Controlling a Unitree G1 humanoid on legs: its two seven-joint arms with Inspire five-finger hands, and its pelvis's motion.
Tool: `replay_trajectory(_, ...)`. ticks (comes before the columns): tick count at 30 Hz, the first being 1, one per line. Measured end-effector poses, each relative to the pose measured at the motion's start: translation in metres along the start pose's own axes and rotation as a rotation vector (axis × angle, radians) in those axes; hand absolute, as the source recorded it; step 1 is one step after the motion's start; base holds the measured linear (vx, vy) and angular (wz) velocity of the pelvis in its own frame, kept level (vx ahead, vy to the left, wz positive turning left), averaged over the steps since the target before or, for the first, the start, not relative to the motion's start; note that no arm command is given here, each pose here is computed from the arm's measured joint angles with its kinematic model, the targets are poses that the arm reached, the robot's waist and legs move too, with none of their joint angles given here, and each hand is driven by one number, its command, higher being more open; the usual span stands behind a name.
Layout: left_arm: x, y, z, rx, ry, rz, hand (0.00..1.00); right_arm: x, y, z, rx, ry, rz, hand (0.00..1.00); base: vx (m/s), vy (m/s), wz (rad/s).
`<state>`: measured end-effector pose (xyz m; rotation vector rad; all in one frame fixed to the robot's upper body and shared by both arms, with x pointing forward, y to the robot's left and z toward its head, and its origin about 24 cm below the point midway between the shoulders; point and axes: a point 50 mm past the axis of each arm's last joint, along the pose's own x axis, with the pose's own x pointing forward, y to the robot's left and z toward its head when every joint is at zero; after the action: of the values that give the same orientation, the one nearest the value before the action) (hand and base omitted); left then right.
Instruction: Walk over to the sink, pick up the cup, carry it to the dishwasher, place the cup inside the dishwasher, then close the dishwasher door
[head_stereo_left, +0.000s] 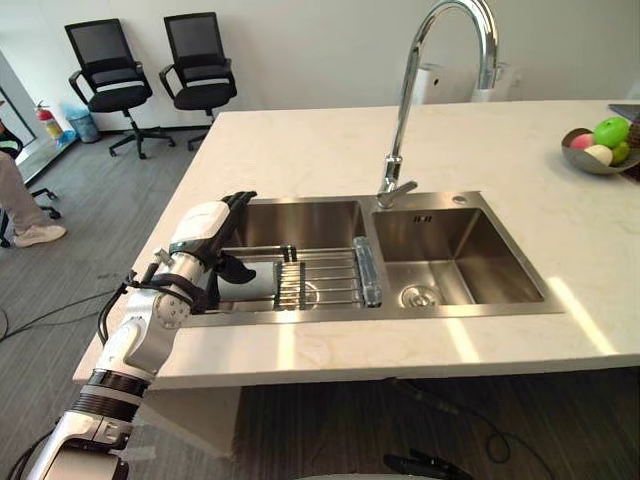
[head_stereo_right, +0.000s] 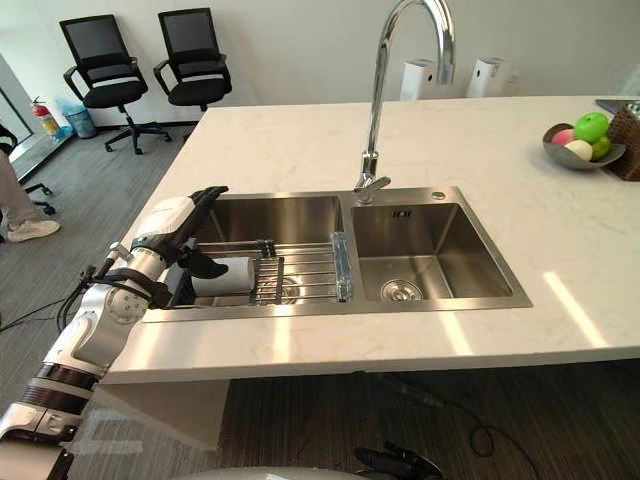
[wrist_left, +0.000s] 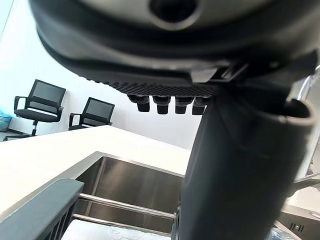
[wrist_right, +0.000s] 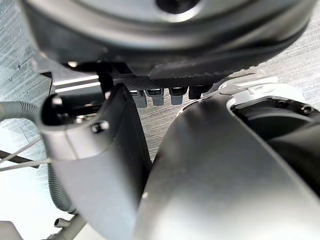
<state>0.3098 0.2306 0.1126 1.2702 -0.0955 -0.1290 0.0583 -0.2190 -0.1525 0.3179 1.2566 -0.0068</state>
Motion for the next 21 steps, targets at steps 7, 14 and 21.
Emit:
replay_trajectory(7, -0.001, -0.010, -0.015, 0.032, 0.040, -0.163, 1.00, -0.003, 0.001, 0.003, -0.006, -0.014, 0.011, 1.00, -0.05, 0.018, -0.12)
replay_trajectory(14, -0.004, -0.020, -0.020, 0.038, 0.022, -0.371, 1.00, -0.005, 0.000, 0.003, -0.005, -0.014, 0.016, 1.00, 0.04, 0.017, -0.04)
replay_trajectory(21, 0.001, -0.004, -0.024, 0.062, 0.013, -0.356, 1.00, -0.007, 0.000, 0.007, -0.012, -0.017, 0.025, 1.00, 0.01, 0.001, 0.00)
